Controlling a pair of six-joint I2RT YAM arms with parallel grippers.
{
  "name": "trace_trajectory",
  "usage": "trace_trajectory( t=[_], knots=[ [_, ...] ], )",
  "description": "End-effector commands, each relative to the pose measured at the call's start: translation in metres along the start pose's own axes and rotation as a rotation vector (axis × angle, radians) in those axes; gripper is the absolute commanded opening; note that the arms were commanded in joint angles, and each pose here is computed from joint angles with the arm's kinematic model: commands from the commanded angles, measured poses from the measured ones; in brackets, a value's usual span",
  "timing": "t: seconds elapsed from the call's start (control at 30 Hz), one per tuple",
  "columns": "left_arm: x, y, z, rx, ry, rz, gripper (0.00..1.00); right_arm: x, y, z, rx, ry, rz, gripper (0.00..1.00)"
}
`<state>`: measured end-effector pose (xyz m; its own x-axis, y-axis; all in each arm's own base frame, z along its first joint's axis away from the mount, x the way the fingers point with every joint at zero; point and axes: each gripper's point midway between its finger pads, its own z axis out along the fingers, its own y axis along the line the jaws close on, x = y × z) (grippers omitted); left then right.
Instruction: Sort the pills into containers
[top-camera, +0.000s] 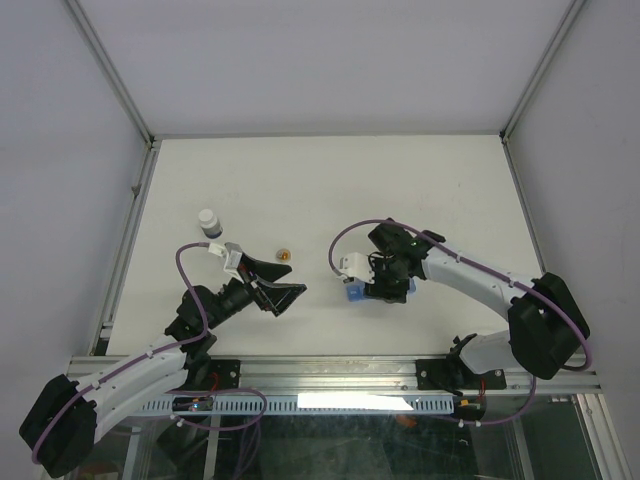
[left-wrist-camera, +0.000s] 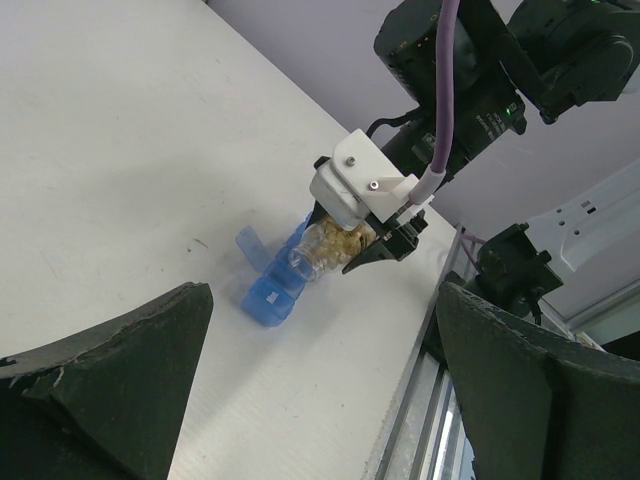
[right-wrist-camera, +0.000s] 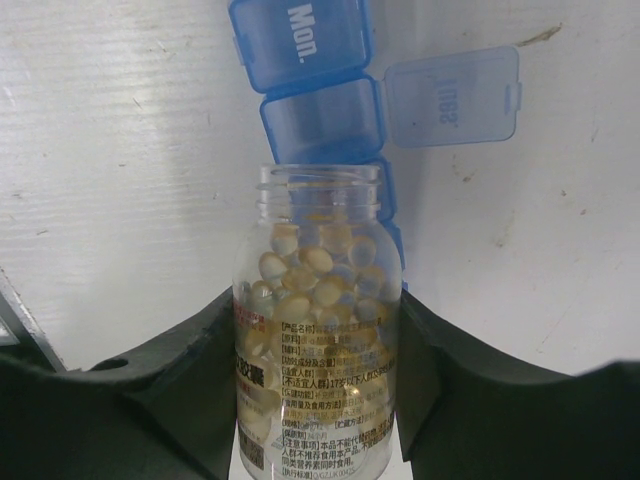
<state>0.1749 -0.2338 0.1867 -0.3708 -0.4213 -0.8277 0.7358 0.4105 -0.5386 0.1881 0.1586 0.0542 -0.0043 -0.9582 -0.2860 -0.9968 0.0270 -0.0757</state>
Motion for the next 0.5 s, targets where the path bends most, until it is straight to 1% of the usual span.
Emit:
trace_trajectory(
  t=[0.0,0.03,0.07,0.1,0.13,0.17,0.2,0.23,0.27,0.3,0.33,0.4,0.43,0.47],
  knots=[
    [-0.009,-0.003,0.0,0.019,-0.042,0.017,0.99,-0.015,-0.003,-0.012,0.002,-0.041,0.013,0.0],
    [-0.009,-0.004,0.0,0.02,-0.041,0.016,0.99,-0.015,0.0,-0.012,-0.001,-0.051,0.011,0.0],
    [-0.009,-0.004,0.0,0.02,-0.042,0.015,0.99,-0.01,-0.01,-0.008,0.061,-0.042,-0.005,0.0],
    [-0.009,-0.003,0.0,0.021,-0.044,0.018,0.99,-0.002,-0.012,-0.006,0.08,-0.004,-0.009,0.0],
    [-0.009,-0.004,0.0,0.021,-0.044,0.018,0.99,-0.004,-0.006,-0.01,0.034,0.0,0.007,0.0],
    [-0.009,-0.003,0.0,0.02,-0.044,0.019,0.99,-0.012,0.0,-0.012,-0.005,-0.028,0.019,0.0],
    [-0.009,-0.004,0.0,0.021,-0.045,0.019,0.99,-0.016,-0.001,-0.012,0.006,-0.053,0.012,0.0],
    [-0.009,-0.003,0.0,0.021,-0.045,0.017,0.99,-0.013,-0.01,-0.01,0.064,-0.049,-0.001,0.0],
    [-0.009,-0.004,0.001,0.022,-0.045,0.018,0.99,-0.006,-0.011,-0.009,0.077,-0.021,-0.002,0.0],
    [-0.009,-0.004,0.001,0.021,-0.043,0.018,0.99,-0.013,-0.002,-0.012,0.014,-0.044,0.014,0.0],
    [-0.009,-0.004,0.001,0.021,-0.041,0.018,0.99,-0.02,0.002,-0.015,-0.012,-0.067,0.023,0.0],
    [-0.009,-0.004,0.002,0.022,-0.037,0.018,0.99,-0.014,-0.008,-0.012,0.067,-0.051,0.006,0.0],
    [-0.008,-0.003,0.002,0.022,-0.037,0.019,0.99,-0.009,-0.007,-0.011,0.065,-0.029,0.006,0.0],
    [-0.009,-0.003,0.002,0.021,-0.038,0.02,0.99,-0.015,0.001,-0.014,0.011,-0.048,0.017,0.0]
  ],
)
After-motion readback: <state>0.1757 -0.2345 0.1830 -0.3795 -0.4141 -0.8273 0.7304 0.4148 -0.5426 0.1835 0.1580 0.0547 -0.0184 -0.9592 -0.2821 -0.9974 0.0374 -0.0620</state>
